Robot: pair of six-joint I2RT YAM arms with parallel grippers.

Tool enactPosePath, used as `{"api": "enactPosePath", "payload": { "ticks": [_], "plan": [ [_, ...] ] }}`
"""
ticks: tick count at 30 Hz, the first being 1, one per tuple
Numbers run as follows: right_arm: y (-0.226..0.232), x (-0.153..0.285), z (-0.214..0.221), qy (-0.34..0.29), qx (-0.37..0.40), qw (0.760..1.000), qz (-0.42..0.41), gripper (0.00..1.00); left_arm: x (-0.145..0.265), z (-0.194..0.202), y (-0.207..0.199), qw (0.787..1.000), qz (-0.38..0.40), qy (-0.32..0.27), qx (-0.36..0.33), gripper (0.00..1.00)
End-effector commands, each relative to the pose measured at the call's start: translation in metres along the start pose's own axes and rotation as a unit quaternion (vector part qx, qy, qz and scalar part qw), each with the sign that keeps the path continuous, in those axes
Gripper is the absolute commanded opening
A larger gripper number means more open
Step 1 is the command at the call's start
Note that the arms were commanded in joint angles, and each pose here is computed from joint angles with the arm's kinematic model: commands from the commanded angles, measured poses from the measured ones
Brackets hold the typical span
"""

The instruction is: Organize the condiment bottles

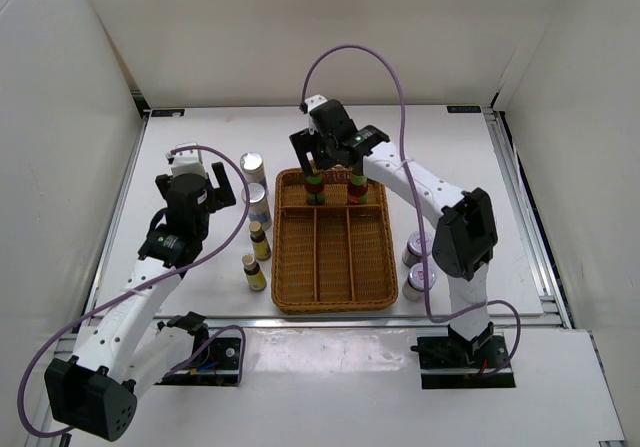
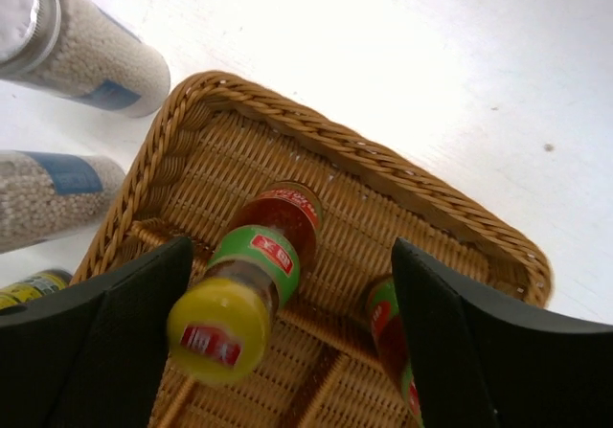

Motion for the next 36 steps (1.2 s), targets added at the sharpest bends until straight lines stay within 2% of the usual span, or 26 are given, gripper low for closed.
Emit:
{"api": "enactPosePath", "payload": {
  "ticks": [1, 3, 6, 7, 9, 12, 13, 16, 17, 19, 20, 22, 27, 28, 34, 36],
  "plan": [
    [-0.018, 0.057, -0.053, -0.083, -0.017, 0.996, 0.032, 0.88, 0.0, -0.002, -0.003, 1.0, 0.008, -0.005, 0.003, 1.0],
    [-0.025, 0.083, -0.073, -0.108, -0.022, 0.993, 0.045, 0.93, 0.0, -0.002, -0.003, 1.0, 0.008, -0.005, 0.003, 1.0],
    [-0.049, 0.143, -0.087, -0.139, -0.036, 0.984, 0.103, 0.93, 0.0, -0.002, -0.003, 1.0, 0.008, -0.005, 0.003, 1.0],
    [-0.054, 0.155, -0.085, -0.143, -0.038, 0.982, 0.116, 0.93, 0.0, -0.002, -0.003, 1.0, 0.008, -0.005, 0.003, 1.0],
    [-0.072, 0.189, -0.071, -0.149, -0.053, 0.975, 0.154, 1.0, 0.0, -0.002, -0.003, 1.0, 0.008, -0.005, 0.003, 1.0],
    [-0.1, 0.227, -0.04, -0.144, -0.104, 0.966, 0.186, 1.0, 0.0, -0.002, -0.003, 1.0, 0.008, -0.005, 0.003, 1.0],
    [-0.106, 0.22, -0.009, -0.103, -0.137, 0.965, 0.2, 1.0, 0.0, -0.001, -0.004, 1.0, 0.012, -0.003, 0.003, 1.0],
    [-0.129, 0.231, 0.041, -0.06, -0.198, 0.956, 0.208, 1.0, -0.001, 0.001, -0.004, 1.0, 0.011, 0.001, 0.001, 1.0],
    [-0.134, 0.221, 0.078, -0.006, -0.213, 0.953, 0.216, 1.0, -0.001, 0.001, -0.004, 1.0, 0.011, 0.001, 0.001, 1.0],
    [-0.134, 0.219, 0.111, 0.033, -0.252, 0.943, 0.215, 1.0, -0.001, 0.002, -0.006, 1.0, 0.016, 0.002, 0.001, 1.0],
    [-0.134, 0.215, 0.143, 0.078, -0.27, 0.934, 0.219, 1.0, -0.001, 0.002, -0.006, 1.0, 0.016, 0.002, 0.006, 1.0],
    [-0.125, 0.204, 0.169, 0.112, -0.3, 0.926, 0.197, 1.0, -0.003, 0.004, -0.006, 1.0, 0.014, 0.006, 0.004, 1.0],
    [-0.113, 0.177, 0.214, 0.159, -0.348, 0.911, 0.153, 1.0, -0.005, 0.007, -0.008, 1.0, 0.018, 0.012, 0.002, 1.0],
    [-0.111, 0.171, 0.23, 0.186, -0.359, 0.903, 0.147, 1.0, -0.005, 0.007, -0.008, 1.0, 0.018, 0.012, 0.002, 1.0],
    [-0.098, 0.142, 0.255, 0.233, -0.384, 0.887, 0.105, 1.0, -0.004, 0.007, -0.01, 1.0, 0.022, 0.013, 0.0, 1.0],
    [-0.095, 0.136, 0.254, 0.23, -0.387, 0.888, 0.091, 1.0, -0.004, 0.007, -0.01, 1.0, 0.022, 0.013, 0.0, 1.0]
  ]
}}
Point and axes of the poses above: each gripper's point midway between its finger pads, its own x axis back along the fingers, its own y axis along the line the jaws close on, z = x × y, the point moved 2 cm from there along x, back along the fingers, and after that the axes turned 7 degrees about x, right-handed, at the moved point
